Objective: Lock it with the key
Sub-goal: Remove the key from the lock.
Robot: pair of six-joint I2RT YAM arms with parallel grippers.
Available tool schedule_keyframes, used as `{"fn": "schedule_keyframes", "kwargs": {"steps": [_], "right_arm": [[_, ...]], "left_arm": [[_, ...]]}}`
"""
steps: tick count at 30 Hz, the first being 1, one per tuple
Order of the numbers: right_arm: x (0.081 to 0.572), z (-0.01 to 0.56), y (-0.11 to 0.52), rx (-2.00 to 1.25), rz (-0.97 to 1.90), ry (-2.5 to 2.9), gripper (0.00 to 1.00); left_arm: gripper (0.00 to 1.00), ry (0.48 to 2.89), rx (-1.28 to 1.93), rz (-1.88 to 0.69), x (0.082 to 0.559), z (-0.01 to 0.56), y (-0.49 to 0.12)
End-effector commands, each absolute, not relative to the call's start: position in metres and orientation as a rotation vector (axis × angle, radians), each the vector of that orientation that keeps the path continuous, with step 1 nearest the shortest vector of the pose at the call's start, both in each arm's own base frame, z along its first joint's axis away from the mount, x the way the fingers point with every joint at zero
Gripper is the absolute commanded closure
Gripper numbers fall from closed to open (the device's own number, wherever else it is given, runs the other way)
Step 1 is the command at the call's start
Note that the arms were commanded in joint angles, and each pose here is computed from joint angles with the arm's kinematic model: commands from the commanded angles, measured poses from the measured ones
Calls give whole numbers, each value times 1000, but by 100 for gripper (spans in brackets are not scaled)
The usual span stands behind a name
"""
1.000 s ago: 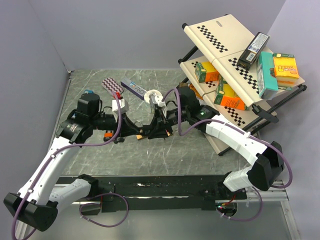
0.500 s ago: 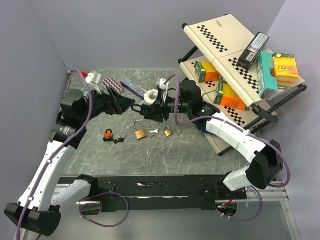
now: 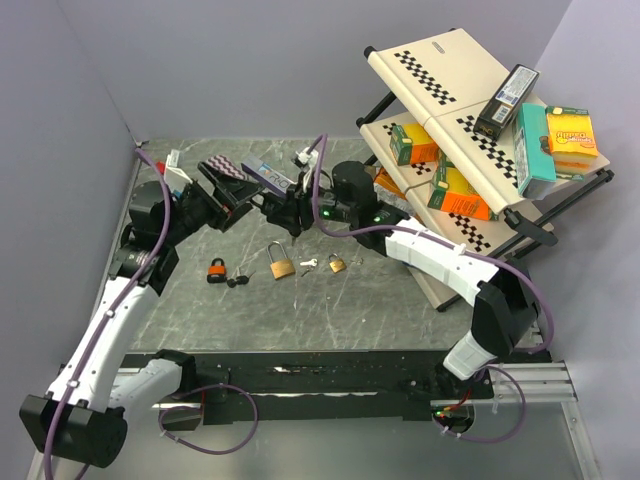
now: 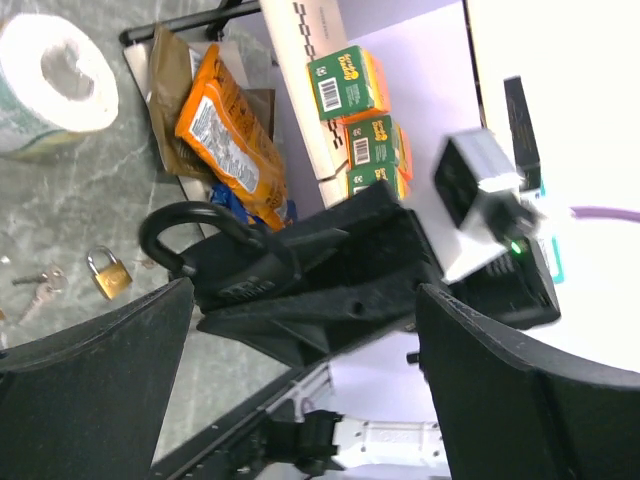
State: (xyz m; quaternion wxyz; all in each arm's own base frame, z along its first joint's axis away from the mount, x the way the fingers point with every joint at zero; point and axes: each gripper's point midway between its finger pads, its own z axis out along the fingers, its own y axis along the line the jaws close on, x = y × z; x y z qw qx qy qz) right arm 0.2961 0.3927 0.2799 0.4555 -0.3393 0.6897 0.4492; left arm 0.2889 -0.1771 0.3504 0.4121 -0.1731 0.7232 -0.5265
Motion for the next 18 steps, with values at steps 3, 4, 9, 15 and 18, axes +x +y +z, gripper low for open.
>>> {"fn": "schedule_keyframes", "kwargs": {"steps": [3, 4, 9, 15, 18], "right_arm": [[306, 375, 407, -733, 1138, 1415, 100], [309, 375, 408, -727, 1134, 1417, 100], [312, 373, 414, -710, 1125, 1424, 100], [311, 370, 421, -669, 1137, 1453, 100], [310, 369, 423, -651, 1135, 1461, 100]], "left_arm": [[4, 1831, -560, -1420, 292, 348, -181], [3, 1840, -568, -1437, 291, 345, -183], [1, 1867, -607, -1501, 293, 333, -189], [5, 1864, -616, -1482, 300, 331, -189], [7, 1852, -662, -1471, 304, 325, -186]]}}
